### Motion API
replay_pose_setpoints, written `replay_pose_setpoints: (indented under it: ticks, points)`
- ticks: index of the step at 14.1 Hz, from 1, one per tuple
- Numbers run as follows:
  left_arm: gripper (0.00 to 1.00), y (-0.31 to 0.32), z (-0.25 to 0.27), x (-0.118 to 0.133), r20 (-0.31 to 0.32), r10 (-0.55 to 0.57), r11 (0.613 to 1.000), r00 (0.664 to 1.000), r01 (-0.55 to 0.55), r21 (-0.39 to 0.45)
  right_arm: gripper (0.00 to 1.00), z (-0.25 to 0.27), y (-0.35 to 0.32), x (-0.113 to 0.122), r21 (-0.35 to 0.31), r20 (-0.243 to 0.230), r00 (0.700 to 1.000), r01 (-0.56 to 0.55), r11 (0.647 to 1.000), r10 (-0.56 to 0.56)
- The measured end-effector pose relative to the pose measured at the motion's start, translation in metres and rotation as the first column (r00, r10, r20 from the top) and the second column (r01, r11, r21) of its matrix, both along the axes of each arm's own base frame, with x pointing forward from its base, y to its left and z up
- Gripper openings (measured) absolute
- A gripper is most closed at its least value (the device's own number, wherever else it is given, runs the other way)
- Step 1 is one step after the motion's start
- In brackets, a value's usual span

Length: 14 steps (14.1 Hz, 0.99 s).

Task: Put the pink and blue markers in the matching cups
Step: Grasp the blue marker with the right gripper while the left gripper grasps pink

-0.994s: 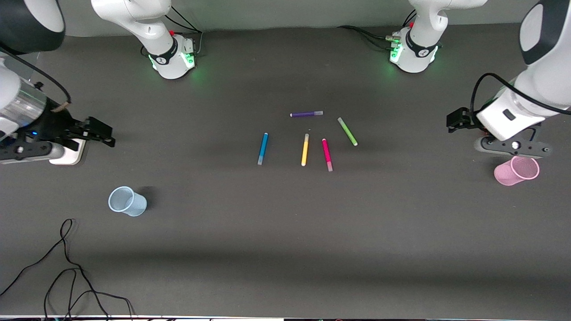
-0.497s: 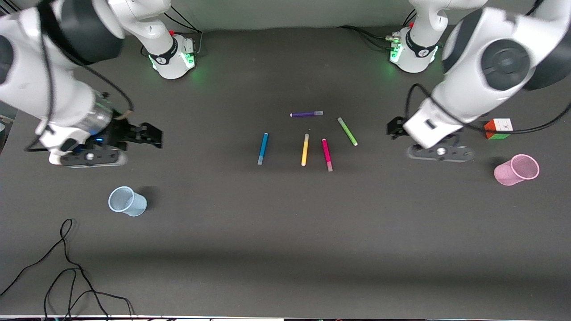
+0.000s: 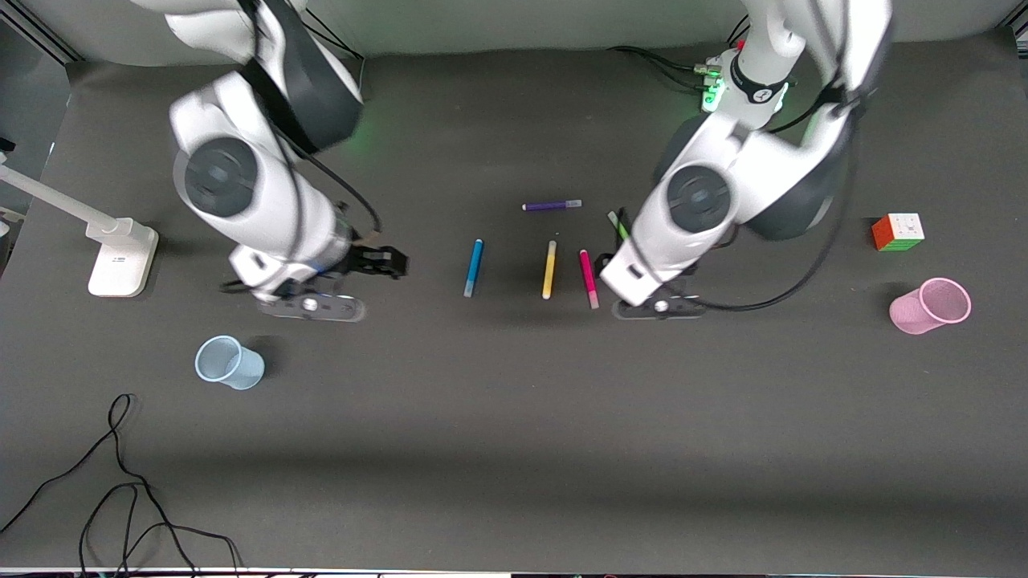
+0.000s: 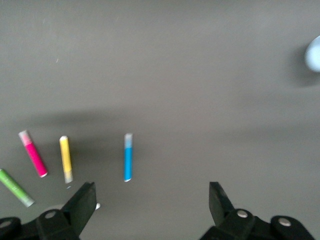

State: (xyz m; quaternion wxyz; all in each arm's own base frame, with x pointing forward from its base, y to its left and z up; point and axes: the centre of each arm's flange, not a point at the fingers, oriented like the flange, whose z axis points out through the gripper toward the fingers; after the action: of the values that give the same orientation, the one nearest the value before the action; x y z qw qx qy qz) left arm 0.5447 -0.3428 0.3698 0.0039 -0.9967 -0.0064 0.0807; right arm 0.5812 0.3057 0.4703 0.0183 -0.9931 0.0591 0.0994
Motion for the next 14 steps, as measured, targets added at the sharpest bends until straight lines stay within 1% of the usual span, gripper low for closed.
replay_pose_setpoints:
  ticks: [1, 2, 4, 5, 6, 8, 10, 13, 14]
  points:
    - [0.99, -0.006, -0.026, -0.003, -0.015, -0.006, 1.000, 1.000, 0.006, 0.002, 1.00, -0.018, 0.007, 0.002, 0.027, -0.044, 0.999, 0.010, 1.000, -0.009]
    - [0.99, -0.010, -0.050, -0.005, -0.025, -0.010, 1.000, 1.000, 0.010, -0.001, 1.00, -0.036, 0.009, 0.005, 0.038, -0.081, 0.997, 0.021, 0.999, -0.018]
    - [0.99, -0.012, -0.094, -0.012, -0.023, -0.011, 1.000, 1.000, 0.011, -0.016, 1.00, -0.078, 0.012, 0.009, 0.029, -0.147, 0.989, 0.033, 0.999, -0.028]
    - [0.99, -0.011, -0.113, -0.017, -0.018, -0.009, 1.000, 1.000, 0.009, -0.024, 1.00, -0.101, 0.014, 0.011, 0.020, -0.175, 0.984, 0.035, 0.999, -0.031]
    - [0.99, -0.009, -0.129, -0.022, -0.014, -0.008, 1.000, 1.000, 0.007, -0.030, 1.00, -0.124, 0.019, 0.012, 0.015, -0.193, 0.981, 0.034, 0.999, -0.031]
    - [0.99, -0.007, -0.151, -0.033, -0.014, 0.003, 0.999, 1.000, -0.003, -0.033, 1.00, -0.165, 0.033, 0.007, 0.000, -0.229, 0.973, 0.018, 1.000, -0.017]
    - [0.99, -0.016, -0.161, -0.045, -0.013, 0.026, 0.999, 1.000, -0.027, -0.029, 1.00, -0.199, 0.049, 0.000, -0.006, -0.241, 0.971, 0.009, 1.000, -0.010]
    - [0.98, -0.036, -0.172, -0.064, -0.022, 0.040, 0.999, 0.999, -0.041, -0.018, 1.00, -0.245, 0.057, -0.009, 0.021, -0.217, 0.975, 0.046, 0.999, -0.041]
    - [0.96, -0.037, -0.176, -0.067, -0.026, 0.040, 0.999, 0.999, -0.041, -0.014, 1.00, -0.257, 0.059, -0.014, 0.022, -0.216, 0.975, 0.051, 0.998, -0.045]
